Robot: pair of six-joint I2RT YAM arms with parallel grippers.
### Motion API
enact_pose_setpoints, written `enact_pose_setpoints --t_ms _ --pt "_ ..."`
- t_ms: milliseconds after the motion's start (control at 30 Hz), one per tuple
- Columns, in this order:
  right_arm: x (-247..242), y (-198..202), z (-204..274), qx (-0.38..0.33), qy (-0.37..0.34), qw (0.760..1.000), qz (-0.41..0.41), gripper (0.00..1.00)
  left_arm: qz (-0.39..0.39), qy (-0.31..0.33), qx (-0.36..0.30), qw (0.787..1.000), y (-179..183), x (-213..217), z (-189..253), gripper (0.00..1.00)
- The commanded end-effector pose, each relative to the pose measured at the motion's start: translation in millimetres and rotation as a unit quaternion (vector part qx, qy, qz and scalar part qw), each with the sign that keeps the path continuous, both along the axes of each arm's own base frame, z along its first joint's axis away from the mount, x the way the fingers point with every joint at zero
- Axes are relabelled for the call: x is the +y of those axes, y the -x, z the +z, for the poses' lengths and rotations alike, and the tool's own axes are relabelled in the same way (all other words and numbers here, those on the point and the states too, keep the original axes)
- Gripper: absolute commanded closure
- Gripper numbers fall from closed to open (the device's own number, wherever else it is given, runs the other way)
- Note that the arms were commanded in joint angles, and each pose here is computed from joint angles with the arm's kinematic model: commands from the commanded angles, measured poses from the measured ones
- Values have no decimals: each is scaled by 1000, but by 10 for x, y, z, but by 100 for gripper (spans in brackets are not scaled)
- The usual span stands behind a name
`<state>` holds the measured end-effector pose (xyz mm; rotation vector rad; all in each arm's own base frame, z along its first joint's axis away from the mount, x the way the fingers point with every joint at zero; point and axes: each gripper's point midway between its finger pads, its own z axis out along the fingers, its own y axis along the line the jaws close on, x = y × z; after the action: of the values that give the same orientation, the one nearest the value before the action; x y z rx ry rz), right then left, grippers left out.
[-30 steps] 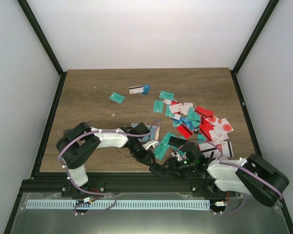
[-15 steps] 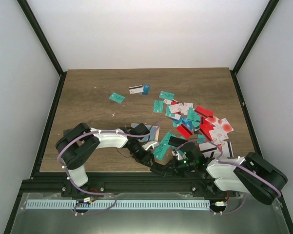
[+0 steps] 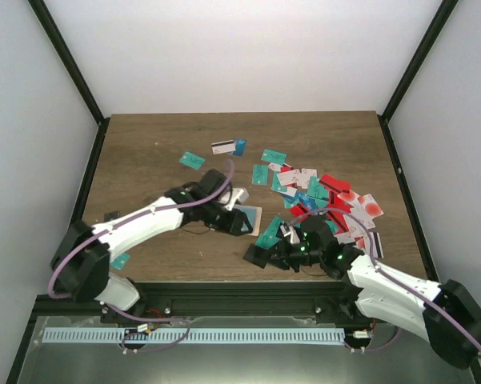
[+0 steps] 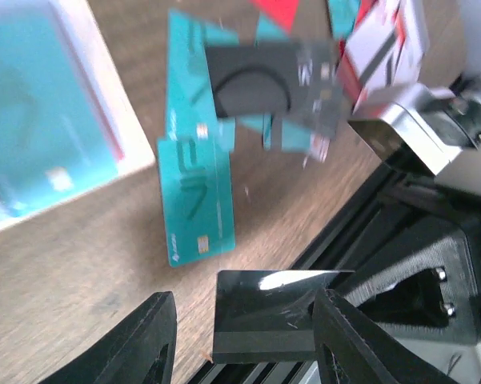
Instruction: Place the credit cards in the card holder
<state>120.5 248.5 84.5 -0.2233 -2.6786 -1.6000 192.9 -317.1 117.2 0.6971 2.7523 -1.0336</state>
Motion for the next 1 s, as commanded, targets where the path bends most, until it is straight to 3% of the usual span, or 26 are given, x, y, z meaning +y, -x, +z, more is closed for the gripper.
enact_pose_setpoints --t_ms 0,200,433,633,867,967 --pt "-13 -374 475 -80 17 995 -48 99 130 24 -10 991 -382 301 469 50" --pt "29 -914 1331 -175 -25 973 -146 99 203 143 -18 969 -638 446 1119 51" --pt "167 -1220 2150 -246 -111 945 -186 99 180 283 -48 941 -717 279 1794 49" --pt "212 -1231 2413 -251 -172 933 -192 99 164 323 -45 931 -728 217 1948 49" --pt "218 -1250 2511 -255 -191 927 -198 99 154 329 -39 931 -724 193 1959 48" --pt "163 -1266 2590 -264 -197 920 -212 99 168 319 -46 932 -741 250 1939 41"
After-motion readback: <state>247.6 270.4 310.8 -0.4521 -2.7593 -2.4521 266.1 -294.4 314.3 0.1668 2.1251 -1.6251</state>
